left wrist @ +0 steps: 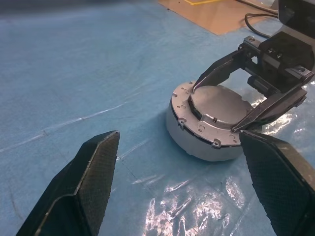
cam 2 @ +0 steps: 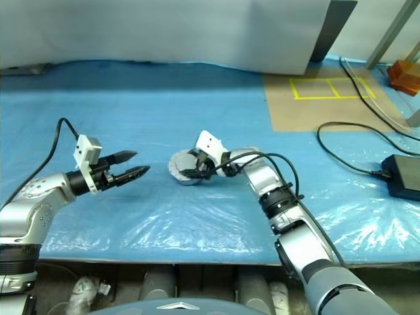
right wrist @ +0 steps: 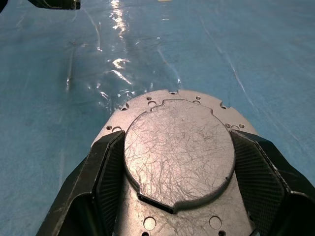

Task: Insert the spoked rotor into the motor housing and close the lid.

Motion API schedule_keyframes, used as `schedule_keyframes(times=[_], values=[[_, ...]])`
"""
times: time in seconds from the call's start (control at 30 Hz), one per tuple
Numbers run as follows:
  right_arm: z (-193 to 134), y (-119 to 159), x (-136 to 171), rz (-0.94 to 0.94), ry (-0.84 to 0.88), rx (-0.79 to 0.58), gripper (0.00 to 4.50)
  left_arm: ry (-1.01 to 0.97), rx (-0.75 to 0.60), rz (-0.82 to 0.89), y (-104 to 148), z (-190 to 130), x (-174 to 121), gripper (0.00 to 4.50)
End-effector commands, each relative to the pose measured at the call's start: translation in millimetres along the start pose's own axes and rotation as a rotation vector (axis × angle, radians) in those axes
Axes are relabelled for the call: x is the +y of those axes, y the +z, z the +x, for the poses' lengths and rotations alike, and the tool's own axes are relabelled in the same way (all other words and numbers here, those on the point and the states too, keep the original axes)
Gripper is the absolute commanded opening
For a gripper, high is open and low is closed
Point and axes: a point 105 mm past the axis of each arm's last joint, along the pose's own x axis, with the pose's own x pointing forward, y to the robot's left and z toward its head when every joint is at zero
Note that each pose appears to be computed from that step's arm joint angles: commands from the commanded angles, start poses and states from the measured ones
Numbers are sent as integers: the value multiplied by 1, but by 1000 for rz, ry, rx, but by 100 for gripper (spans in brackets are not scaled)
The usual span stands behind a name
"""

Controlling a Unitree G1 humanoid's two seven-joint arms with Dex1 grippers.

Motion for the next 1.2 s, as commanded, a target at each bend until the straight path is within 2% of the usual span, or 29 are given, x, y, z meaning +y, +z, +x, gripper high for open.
schedule_keyframes(times=[0.03, 0.23, 0.4, 0.57, 0.93, 1.2], values=[[-4, -25, 10, 34, 49, 81, 296, -11, -29, 30, 7, 1, -4, 412], [-3, -32, 9, 88, 63, 92, 296, -42, -21, 32, 5, 6, -11, 412], [-7, -9, -7, 247, 62, -13, 296, -71, -22, 30, 3, 14, -20, 412], [-8, -4, -5, 203, 79, -9, 296, -82, -23, 24, 2, 17, -24, 412], [-1, -31, 15, 70, 99, 113, 296, -75, -24, 17, 0, 17, -23, 412], [-10, -78, 16, -40, 88, 291, 296, -92, -27, 17, -1, 25, -27, 412]])
